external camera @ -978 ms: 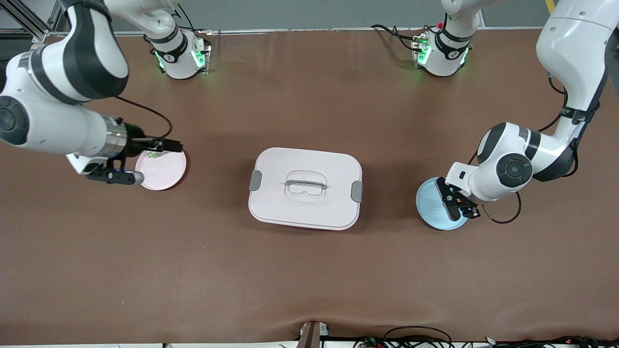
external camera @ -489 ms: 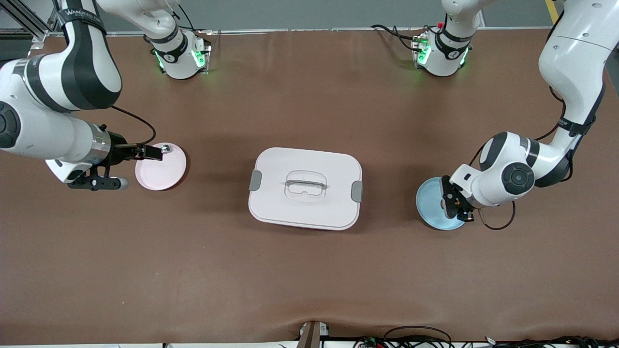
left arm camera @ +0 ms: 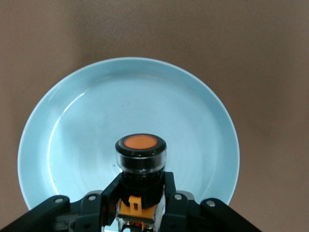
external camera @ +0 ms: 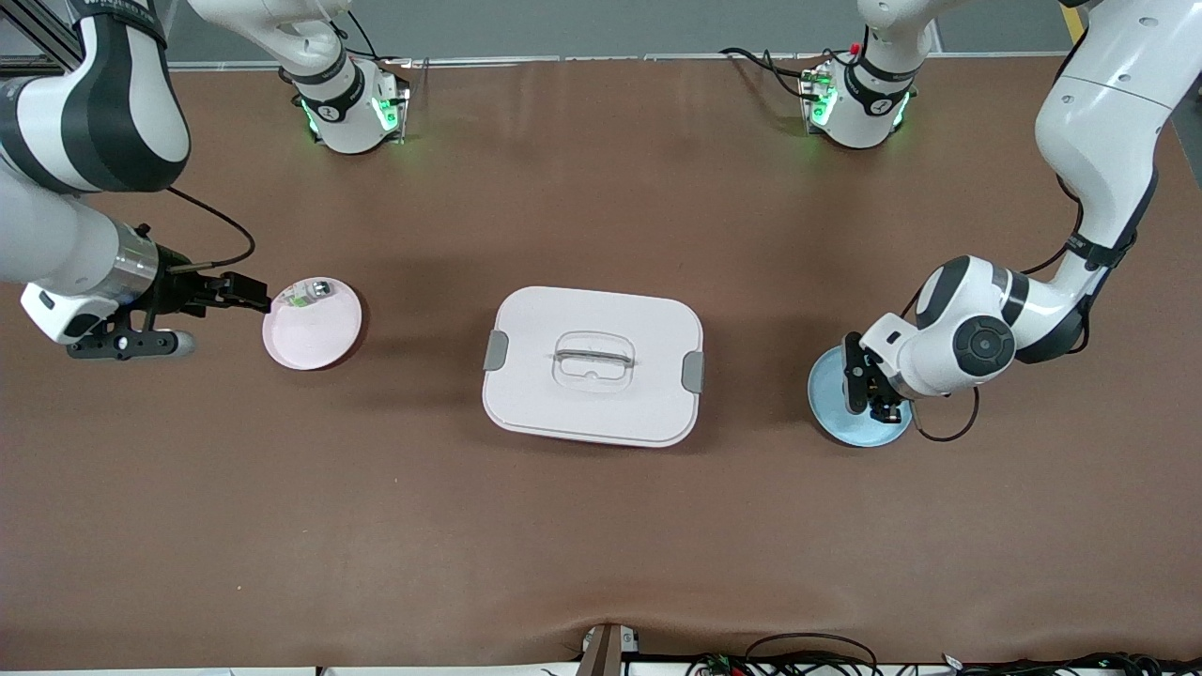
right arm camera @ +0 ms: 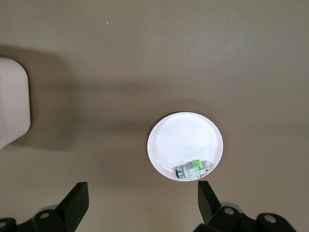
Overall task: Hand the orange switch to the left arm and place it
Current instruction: 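Lower the switch onto the blue plate while the right gripper withdraws, then open the left gripper and raise it away from the blue plate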
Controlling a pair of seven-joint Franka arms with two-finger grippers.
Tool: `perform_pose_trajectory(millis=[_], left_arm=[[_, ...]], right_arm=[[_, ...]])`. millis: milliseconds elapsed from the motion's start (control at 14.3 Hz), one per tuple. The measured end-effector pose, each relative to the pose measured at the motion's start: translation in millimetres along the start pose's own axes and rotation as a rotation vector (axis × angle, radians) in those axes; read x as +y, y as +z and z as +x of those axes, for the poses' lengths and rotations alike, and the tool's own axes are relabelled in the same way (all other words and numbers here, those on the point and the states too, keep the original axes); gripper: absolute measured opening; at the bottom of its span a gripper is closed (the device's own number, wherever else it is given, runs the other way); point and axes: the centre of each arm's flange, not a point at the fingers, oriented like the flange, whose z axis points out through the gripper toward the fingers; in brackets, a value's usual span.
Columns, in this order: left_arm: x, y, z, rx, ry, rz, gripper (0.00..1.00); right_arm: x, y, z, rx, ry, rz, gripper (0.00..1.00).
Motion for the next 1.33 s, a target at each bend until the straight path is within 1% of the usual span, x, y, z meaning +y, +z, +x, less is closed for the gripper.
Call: perform_pose_trajectory(millis=[70, 140, 209, 279, 419, 489, 559, 768, 978, 1117, 1257, 1327], left_arm=[[-0.3, 0.3, 2.0, -0.003, 0.006, 0.006, 0.36], [-0.5, 0.2, 2.7, -0.003, -0.004, 0.009, 0.41], [-0.8, -0.1, 2.5, -0.002, -0.022, 0.011, 0.49], [-1.3, -0.7, 2.7, -0.002, -0.043, 0.014, 0.6], [-6.1, -9.0, 3.2, 0.003, -0.087, 0.033, 0.79], [-9.8, -19.7, 4.4, 0.01, -0.115, 0.047, 0.9], [-13.1, -35.9, 7.4, 0.021, -0.16, 0.055, 0.99], [-22.1, -112.2, 11.3, 0.036, -0.323, 0.031, 1.0], [-28.3, -185.9, -3.2, 0.067, -0.5, -0.007, 1.0], [-32.0, -219.1, -11.7, 0.096, -0.643, -0.002, 1.0], [-32.8, -248.5, -10.6, 0.136, -0.802, 0.001, 1.0], [-29.7, -260.2, -5.8, 0.146, -0.863, -0.015, 1.0]], right_arm=[[0.2, -2.2, -6.1, 0.009, -0.003, -0.005, 1.0], [0.2, -6.4, -12.1, 0.016, -0.006, -0.012, 1.0], [1.0, -11.6, -16.8, 0.025, -0.01, -0.023, 1.0], [2.6, -17.1, -20.6, 0.035, -0.011, -0.033, 1.0], [8.8, -26.5, -25.8, 0.053, -0.004, -0.042, 1.0], [12.9, -30.2, -27.1, 0.061, 0.003, -0.042, 1.0], [17.3, -33.8, -28.0, 0.072, 0.01, -0.042, 1.0], [34.1, -49.7, -28.9, 0.111, 0.04, -0.043, 1.0], [51.7, -73.9, -28.3, 0.161, 0.071, -0.045, 1.0], [53.5, -93.4, -28.8, 0.191, 0.075, -0.047, 1.0], [51.1, -116.2, -33.2, 0.198, 0.072, -0.047, 1.0], [50.7, -128.7, -36.4, 0.201, 0.073, -0.047, 1.0]])
